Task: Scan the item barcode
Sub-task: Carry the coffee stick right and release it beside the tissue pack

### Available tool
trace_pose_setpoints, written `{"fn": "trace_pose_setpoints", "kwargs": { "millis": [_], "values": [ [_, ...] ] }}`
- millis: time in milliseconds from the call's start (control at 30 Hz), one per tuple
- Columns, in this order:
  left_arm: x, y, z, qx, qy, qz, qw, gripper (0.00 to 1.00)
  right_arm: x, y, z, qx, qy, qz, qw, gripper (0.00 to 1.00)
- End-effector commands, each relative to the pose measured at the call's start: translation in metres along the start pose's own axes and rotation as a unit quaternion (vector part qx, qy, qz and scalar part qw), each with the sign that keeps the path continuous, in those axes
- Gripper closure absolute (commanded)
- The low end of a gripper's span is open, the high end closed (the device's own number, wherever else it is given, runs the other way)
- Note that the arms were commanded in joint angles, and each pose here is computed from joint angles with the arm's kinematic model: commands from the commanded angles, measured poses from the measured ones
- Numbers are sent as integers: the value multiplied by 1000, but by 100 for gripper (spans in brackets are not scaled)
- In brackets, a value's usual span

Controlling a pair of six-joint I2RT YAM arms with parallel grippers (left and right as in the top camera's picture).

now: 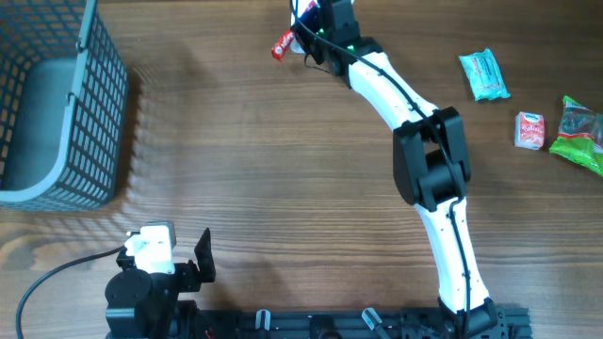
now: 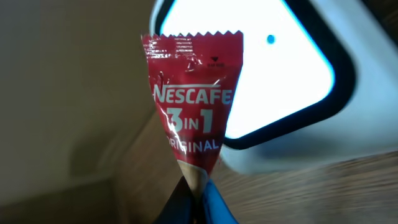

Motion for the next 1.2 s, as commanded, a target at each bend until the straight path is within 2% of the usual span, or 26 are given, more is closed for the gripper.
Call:
{"fn": "trace_pose_setpoints", "kwargs": {
  "millis": [0,267,467,633,700,867,933,1067,1167],
  "values": [
    [1,1,-1,-3,0,3,1000,0,-4,13,6,48,-16,10,999,95],
    [1,1,-1,-3,0,3,1000,0,-6,4,10,64,-3,-5,998,95],
    [1,1,-1,-3,0,3,1000,0,-15,10,14,17,12,-4,1000,95],
    [1,1,-1,-3,0,3,1000,0,-66,10,40,-40,-56,-87,994,96],
    [1,1,-1,-3,0,3,1000,0,-117,17,61,-76,-108,-141,981,96],
    [1,1,-1,-3,0,3,1000,0,-202,-2,107,-63,-196,-246,947,95],
    [1,1,-1,-3,0,3,1000,0,-233,-25,133,-48,-225,-300,926,96],
    [1,1,-1,-3,0,3,1000,0,-269,-76,176,-41,-237,-390,889,95],
    [1,1,-1,-3,0,3,1000,0,-299,-135,209,-7,-256,-466,847,96]
  ]
}}
Point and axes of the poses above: each gripper's point midway between its finger pads, its own x axis out along the fingers, its own y axis along the line the jaws close on, z = x × y, the point moved 2 cm from there along -x, back along the fingers, and after that the axes turned 8 degrees about x, right-handed, at the moved point
